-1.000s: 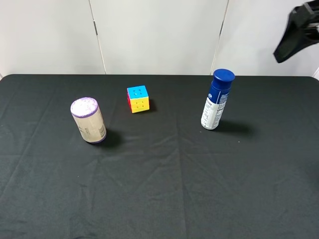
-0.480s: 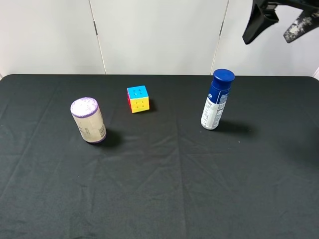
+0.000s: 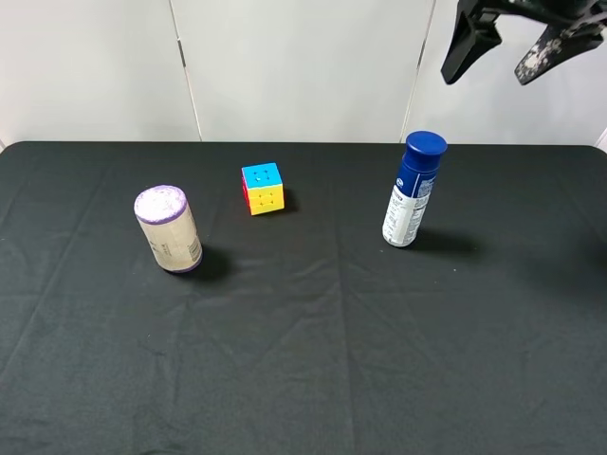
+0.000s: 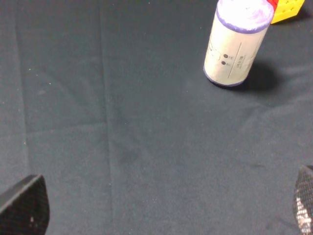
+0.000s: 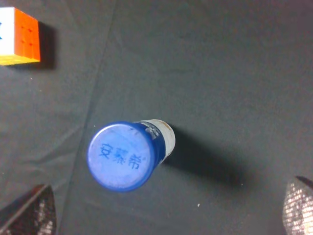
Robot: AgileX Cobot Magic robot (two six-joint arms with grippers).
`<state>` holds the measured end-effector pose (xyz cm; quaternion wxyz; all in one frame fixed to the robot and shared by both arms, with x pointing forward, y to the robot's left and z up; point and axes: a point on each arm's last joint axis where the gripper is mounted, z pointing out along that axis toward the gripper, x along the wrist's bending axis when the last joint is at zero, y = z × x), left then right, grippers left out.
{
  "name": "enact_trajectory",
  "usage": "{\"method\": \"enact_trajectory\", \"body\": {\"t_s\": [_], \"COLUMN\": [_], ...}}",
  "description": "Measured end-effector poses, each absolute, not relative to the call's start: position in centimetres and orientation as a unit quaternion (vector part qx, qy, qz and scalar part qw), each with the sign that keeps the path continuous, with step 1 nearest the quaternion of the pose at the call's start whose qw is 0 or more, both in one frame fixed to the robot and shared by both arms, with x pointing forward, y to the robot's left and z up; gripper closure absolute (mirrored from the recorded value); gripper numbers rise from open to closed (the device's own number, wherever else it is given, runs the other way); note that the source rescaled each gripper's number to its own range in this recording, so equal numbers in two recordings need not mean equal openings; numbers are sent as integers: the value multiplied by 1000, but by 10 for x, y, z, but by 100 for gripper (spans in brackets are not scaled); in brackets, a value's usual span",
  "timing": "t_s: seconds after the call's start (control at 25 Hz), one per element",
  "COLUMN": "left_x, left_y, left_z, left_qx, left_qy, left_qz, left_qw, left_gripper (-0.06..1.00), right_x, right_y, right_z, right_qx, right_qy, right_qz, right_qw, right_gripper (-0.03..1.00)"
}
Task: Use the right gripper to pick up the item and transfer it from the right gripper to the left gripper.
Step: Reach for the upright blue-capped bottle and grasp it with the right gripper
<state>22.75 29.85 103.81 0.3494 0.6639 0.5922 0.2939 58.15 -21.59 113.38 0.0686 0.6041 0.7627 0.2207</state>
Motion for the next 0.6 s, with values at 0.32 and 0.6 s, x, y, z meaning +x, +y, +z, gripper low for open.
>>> {"method": "enact_trajectory", "body": {"t_s": [0.32, 0.6], "left_x": [228, 228], "left_y": [299, 299], "left_z": [1038, 1038], "left_qx": [664, 664], "left_qy": [592, 593], "left_qz": [294, 296], "left_qw": [349, 347], "left_gripper": [-6, -6], "right_x": [598, 610], "right_y": [-201, -177], "right_z": [1111, 1079], "right_qx": [596, 579], "right_qy": [777, 798], "right_qz": [196, 162], "right_qw": [53, 29], "right_gripper": [-3, -3]}}
